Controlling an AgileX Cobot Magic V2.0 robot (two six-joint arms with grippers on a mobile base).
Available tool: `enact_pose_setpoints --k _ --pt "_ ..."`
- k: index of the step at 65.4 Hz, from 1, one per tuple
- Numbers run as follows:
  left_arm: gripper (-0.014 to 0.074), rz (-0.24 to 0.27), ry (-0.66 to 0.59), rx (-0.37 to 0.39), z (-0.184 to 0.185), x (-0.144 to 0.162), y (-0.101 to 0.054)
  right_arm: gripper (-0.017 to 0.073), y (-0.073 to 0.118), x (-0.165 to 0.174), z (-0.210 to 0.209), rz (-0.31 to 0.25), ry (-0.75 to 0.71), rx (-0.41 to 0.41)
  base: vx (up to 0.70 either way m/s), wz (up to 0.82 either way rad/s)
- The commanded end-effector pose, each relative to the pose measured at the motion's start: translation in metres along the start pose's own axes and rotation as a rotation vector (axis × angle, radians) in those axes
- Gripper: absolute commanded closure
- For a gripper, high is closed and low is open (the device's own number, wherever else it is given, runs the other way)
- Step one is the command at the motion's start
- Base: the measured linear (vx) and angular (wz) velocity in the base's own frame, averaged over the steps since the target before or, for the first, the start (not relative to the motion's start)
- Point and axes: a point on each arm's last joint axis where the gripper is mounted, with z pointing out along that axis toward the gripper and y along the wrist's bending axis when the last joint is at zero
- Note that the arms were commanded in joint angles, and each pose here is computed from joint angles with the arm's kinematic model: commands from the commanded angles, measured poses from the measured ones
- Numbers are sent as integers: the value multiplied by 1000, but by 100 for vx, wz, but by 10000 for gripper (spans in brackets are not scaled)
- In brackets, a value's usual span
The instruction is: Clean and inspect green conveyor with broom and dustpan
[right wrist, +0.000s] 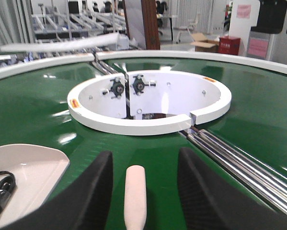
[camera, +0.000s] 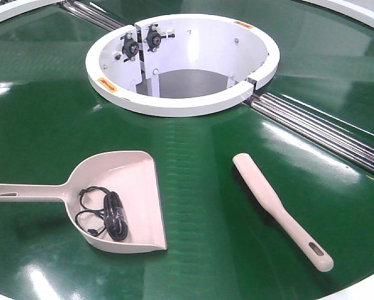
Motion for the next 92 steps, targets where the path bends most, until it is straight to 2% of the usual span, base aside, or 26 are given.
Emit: enact_pose_setpoints --k 1,5,16,20,25,31,33,92 --pt "239 -125 -84 -45 5 10 1 244 1 5 -2 5 -103 -3 0 0" --pt "239 -165 -63 -58 11 26 -1 244 1 18 0 -2 -98 -3 0 0" --pt "243 -171 -81 -108 17 46 -1 247 2 39 7 -4 -59 -6 0 0" --pt "274 -171 -83 -109 17 45 -1 274 2 40 7 -4 -53 -6 0 0" --pt "392 -170 -75 -104 17 46 -1 368 2 40 7 -4 -53 -6 0 0" --pt "605 -171 -70 -100 17 47 -1 545 2 40 7 -5 -53 -6 0 0" --pt "603 -171 -70 -100 17 47 -1 575 2 40 7 -4 -53 -6 0 0" --pt "601 -170 -67 -100 17 47 -2 568 2 40 7 2 -52 -8 0 0"
